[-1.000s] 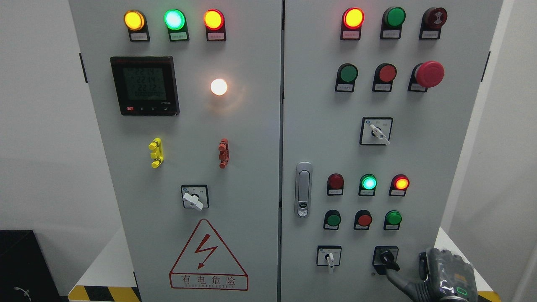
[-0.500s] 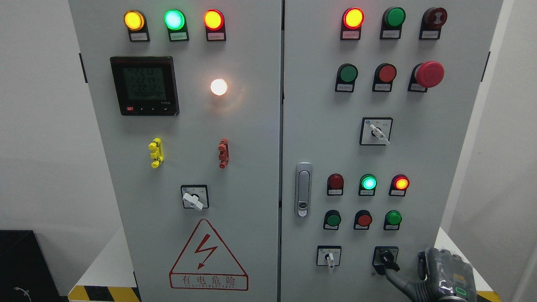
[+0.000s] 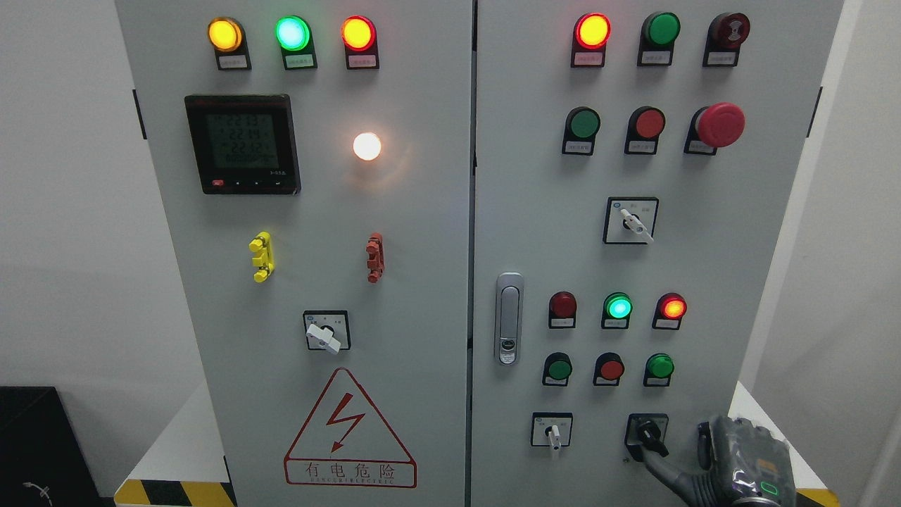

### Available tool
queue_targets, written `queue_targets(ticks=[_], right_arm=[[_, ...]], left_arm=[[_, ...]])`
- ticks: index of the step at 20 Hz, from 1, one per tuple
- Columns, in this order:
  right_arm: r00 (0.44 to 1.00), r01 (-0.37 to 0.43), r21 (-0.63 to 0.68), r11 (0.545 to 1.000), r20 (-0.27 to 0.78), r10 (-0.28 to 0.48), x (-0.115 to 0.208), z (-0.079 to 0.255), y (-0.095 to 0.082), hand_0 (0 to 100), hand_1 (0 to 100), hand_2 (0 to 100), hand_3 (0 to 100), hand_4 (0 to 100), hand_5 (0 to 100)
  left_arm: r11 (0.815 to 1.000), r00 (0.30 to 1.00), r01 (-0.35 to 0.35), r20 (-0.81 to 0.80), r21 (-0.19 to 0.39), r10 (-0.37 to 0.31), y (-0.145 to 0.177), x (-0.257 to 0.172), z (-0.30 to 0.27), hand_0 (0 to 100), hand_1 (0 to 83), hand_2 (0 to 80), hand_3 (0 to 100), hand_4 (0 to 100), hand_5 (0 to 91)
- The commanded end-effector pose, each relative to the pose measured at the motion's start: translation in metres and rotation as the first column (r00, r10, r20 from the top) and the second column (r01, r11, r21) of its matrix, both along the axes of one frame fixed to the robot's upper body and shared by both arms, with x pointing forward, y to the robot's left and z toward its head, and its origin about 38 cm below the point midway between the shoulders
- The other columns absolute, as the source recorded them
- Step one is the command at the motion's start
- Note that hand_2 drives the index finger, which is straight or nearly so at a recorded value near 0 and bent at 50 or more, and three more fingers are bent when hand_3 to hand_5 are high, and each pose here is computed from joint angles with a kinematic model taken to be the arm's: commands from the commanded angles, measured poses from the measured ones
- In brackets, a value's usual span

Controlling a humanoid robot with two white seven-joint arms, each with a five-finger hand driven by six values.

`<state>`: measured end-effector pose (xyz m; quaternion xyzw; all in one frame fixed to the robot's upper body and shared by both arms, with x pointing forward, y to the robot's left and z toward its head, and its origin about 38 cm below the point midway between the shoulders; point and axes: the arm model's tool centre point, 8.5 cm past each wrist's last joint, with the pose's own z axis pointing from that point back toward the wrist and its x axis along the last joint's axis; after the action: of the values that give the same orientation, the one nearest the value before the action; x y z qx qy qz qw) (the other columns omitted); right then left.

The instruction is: Flip black knob to close circuit

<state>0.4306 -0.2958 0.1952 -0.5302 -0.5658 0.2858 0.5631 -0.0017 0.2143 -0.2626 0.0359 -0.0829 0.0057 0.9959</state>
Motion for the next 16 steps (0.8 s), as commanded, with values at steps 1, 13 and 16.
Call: queue_targets(ticks=[1, 13, 16], right_arm=[[1.000, -0.008, -0.004, 1.000, -0.005, 0.008, 0.000, -0.002, 0.004, 0, 27, 76, 92, 74, 73], [0.999, -0.030, -0.013, 0.999, -0.016, 0.030, -0.001, -0.007, 0.013, 0, 28, 76, 92, 74, 73], [0.999, -0.035, -0.013, 0.999, -0.015, 0.034, -0.001, -0.007, 0.015, 0, 28, 76, 92, 74, 73]], left_arm=[[0.999, 0.999, 0.042, -0.021, -0.002, -0.042, -0.001, -0.007, 0.000, 0, 0.0, 0.0, 0, 0, 0.0], [0.999, 0.999, 0.040, -0.021, -0.002, -0.040, -0.001, -0.007, 0.000, 0, 0.0, 0.0, 0, 0, 0.0], [0.999, 0.999, 0.042, -0.023, -0.002, -0.042, -0.001, -0.008, 0.000, 0, 0.0, 0.0, 0, 0, 0.0]])
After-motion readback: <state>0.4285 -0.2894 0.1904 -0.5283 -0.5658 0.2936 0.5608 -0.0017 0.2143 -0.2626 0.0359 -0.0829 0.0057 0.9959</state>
